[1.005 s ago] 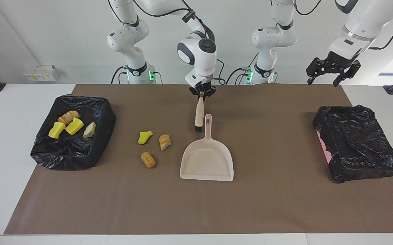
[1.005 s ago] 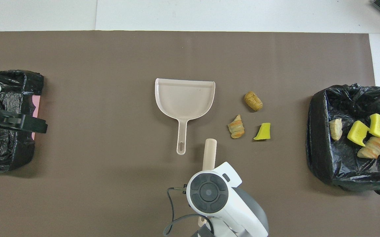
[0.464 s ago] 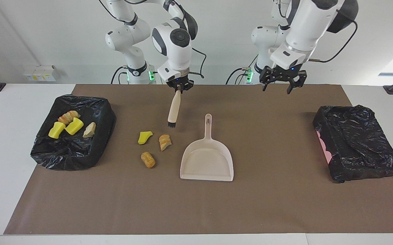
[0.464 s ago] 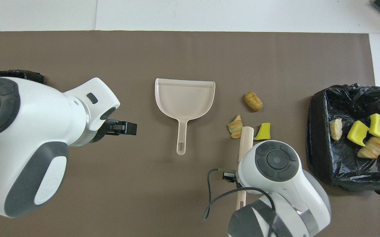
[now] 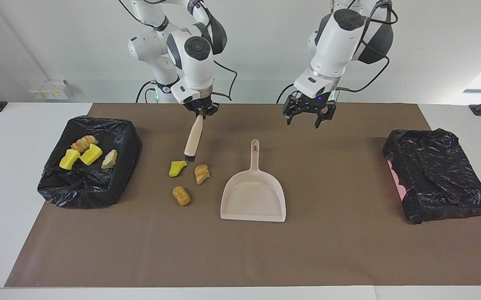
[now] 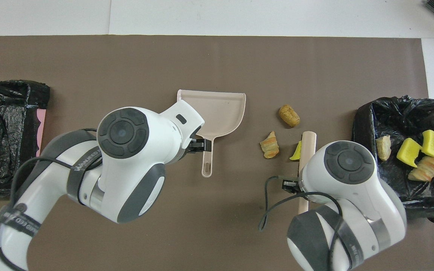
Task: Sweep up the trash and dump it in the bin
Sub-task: 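Set the dustpan down with the left gripper while the right gripper positions the brush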
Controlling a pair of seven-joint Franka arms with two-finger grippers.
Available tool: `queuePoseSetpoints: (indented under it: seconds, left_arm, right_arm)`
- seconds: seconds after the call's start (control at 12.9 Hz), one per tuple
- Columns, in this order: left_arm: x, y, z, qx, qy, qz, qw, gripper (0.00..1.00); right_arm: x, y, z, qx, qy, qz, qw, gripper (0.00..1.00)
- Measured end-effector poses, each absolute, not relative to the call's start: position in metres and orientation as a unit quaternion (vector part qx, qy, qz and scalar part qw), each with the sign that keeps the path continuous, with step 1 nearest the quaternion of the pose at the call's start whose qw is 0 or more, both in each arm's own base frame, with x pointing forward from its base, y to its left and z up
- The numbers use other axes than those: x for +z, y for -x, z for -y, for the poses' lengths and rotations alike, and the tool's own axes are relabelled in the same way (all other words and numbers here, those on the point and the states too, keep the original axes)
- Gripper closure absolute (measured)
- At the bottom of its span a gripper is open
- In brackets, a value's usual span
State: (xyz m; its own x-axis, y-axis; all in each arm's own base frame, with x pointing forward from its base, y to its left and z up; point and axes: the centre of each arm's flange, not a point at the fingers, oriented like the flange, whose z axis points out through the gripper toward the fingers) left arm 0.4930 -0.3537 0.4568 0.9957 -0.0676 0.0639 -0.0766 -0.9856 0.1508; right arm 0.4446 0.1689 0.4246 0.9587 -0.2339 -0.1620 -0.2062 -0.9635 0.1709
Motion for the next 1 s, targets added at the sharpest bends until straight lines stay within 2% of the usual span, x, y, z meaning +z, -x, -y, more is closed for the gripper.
queuePoseSetpoints:
  seconds: [0.23,0.54,0.7,1.0]
  left_arm:
    - [0.405,-0.494,0.384,0.025,-0.996,0.032,0.08,0.0]
    - [0.374,-0.478,0.398,0.026,-0.996,0.039,0.081,0.0]
    - [0.36,-0.47,0.405,0.021,-0.996,0.048,0.078,0.0]
    - [0.348,-0.476,0.406,0.021,-0.996,0.05,0.072,0.0]
  right_arm:
    - [0.419,-0.464,-0.115,-0.097,-0.989,0.095,0.065,0.74]
    - [0.404,-0.476,-0.057,-0.104,-0.993,0.044,0.046,0.74]
    - [0.391,-0.477,-0.051,-0.103,-0.993,0.034,0.044,0.74]
    - [0.372,-0.495,-0.054,-0.081,-0.995,-0.043,0.033,0.74]
